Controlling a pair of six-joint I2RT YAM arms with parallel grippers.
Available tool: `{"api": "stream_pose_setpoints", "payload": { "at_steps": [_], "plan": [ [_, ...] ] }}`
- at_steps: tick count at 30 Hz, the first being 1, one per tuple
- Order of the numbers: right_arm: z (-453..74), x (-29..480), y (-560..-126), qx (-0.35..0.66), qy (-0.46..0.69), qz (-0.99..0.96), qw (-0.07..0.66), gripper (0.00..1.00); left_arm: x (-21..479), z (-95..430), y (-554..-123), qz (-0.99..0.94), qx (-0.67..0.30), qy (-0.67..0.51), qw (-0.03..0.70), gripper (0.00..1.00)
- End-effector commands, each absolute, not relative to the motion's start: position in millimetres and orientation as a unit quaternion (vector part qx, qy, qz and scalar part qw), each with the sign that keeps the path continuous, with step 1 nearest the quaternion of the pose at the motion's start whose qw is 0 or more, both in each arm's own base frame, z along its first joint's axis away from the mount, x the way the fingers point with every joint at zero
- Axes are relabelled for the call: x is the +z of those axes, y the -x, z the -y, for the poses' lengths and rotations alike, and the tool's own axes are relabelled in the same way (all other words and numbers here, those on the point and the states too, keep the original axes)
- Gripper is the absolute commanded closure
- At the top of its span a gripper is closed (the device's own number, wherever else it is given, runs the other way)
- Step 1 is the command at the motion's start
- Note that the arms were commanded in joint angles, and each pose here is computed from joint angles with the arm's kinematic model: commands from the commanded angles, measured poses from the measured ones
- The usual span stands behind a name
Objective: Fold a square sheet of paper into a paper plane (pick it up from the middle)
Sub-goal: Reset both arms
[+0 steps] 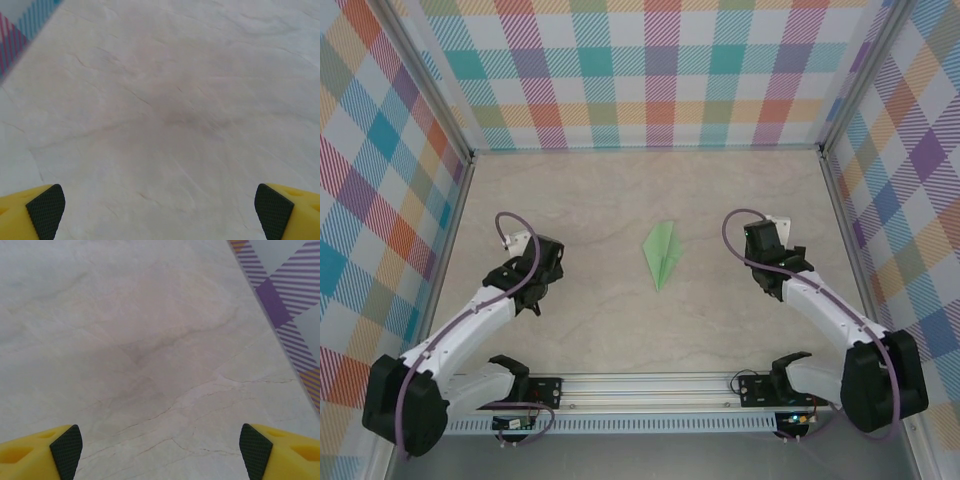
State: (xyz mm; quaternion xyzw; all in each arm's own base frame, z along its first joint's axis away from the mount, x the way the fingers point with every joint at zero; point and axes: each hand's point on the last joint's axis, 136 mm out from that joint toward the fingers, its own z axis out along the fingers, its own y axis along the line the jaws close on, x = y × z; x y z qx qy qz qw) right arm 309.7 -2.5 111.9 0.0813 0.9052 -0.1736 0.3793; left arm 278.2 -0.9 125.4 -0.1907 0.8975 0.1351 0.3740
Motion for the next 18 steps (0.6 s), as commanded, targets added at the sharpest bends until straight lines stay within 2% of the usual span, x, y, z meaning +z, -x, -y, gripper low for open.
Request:
{"api": "stream_pose_setpoints", "payload": {
  "at_steps": [1, 3, 10, 14, 18],
  "plan": [
    [-15.1, 112.5, -350.8, -0.112, -0.042, -0.883, 0.453, 0.15, 135.5, -14.5, -311.9, -0.87, 0.175, 0.164, 0.432, 0.0],
    [-21.0, 104.1, -360.9, -0.093, -0.026, -0.88, 0.466, 0.15, 133.9, -15.1, -325.5, -0.864, 0.183, 0.148, 0.445, 0.0],
    [-28.1, 106.7, -392.3, -0.029, 0.006, -0.846, 0.532, 0.15, 110.8, 5.4, -368.6, -0.841, 0.119, 0.113, 0.515, 0.0],
    [-31.3, 104.8, -395.6, -0.005, 0.024, -0.827, 0.562, 0.14, 102.5, 15.2, -376.0, -0.849, 0.108, 0.067, 0.513, 0.0],
    [-28.6, 101.5, -391.4, 0.027, 0.02, -0.821, 0.57, 0.13, 108.1, 13.8, -380.0, -0.834, 0.093, 0.058, 0.541, 0.0]
  ]
}}
